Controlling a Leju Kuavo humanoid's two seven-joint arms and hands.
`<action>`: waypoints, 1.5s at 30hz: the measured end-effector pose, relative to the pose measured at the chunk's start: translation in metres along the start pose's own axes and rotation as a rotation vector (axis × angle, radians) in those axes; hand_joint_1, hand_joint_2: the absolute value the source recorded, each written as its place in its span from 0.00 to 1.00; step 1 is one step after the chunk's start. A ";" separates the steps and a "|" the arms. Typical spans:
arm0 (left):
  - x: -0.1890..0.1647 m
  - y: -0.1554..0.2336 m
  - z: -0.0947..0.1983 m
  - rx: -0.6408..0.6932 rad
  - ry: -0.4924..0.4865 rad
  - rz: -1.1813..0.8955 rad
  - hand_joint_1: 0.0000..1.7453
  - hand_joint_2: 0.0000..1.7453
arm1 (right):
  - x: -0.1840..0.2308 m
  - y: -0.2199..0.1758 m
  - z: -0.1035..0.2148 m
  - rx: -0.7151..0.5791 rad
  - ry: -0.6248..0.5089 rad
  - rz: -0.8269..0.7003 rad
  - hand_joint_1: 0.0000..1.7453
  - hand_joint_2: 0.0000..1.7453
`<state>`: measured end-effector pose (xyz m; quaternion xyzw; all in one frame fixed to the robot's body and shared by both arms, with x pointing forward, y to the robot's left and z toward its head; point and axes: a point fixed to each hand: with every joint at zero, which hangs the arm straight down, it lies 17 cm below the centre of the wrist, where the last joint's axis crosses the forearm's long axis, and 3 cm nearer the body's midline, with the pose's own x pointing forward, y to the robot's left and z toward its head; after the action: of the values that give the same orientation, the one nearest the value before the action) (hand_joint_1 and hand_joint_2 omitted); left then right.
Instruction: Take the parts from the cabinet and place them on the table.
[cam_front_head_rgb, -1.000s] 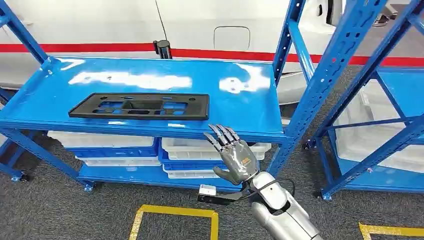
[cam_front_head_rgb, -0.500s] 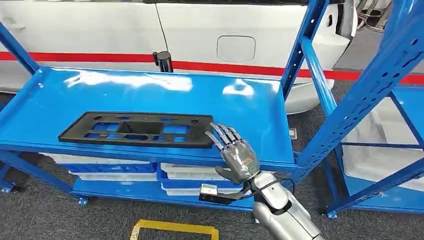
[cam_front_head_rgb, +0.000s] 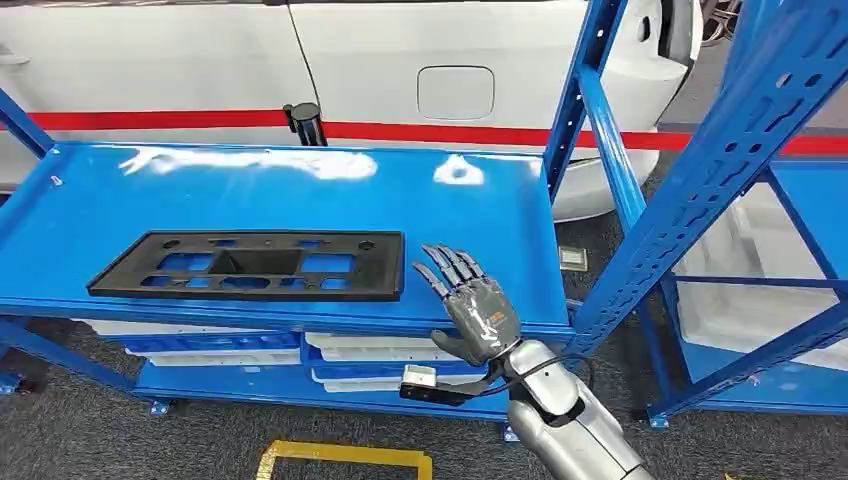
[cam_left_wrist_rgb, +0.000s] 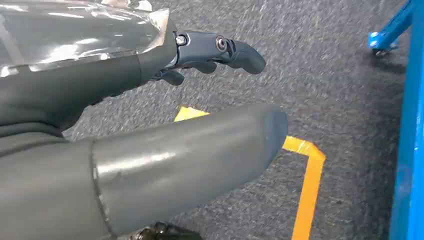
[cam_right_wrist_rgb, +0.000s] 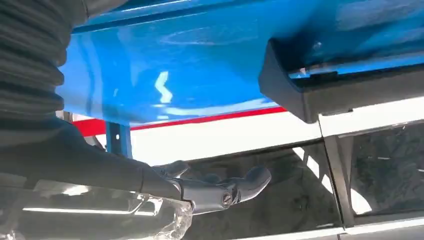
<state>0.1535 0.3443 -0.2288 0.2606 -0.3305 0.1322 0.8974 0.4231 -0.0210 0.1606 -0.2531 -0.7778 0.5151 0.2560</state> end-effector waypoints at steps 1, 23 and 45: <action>0.000 0.000 0.000 0.001 -0.002 -0.002 0.00 0.00 | 0.000 -0.001 0.000 -0.002 -0.002 0.001 0.00 1.00; 0.002 -0.001 0.001 -0.001 -0.015 -0.037 0.00 0.00 | 0.042 -0.053 -0.037 -0.090 -0.131 0.061 0.00 1.00; 0.012 -0.001 0.002 0.027 -0.068 -0.074 0.00 0.00 | 0.108 0.001 -0.058 0.018 -0.212 0.041 0.00 1.00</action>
<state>0.1618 0.3428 -0.2198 0.2890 -0.3489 0.0944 0.8864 0.3816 0.0886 0.1945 -0.2105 -0.7906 0.5511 0.1639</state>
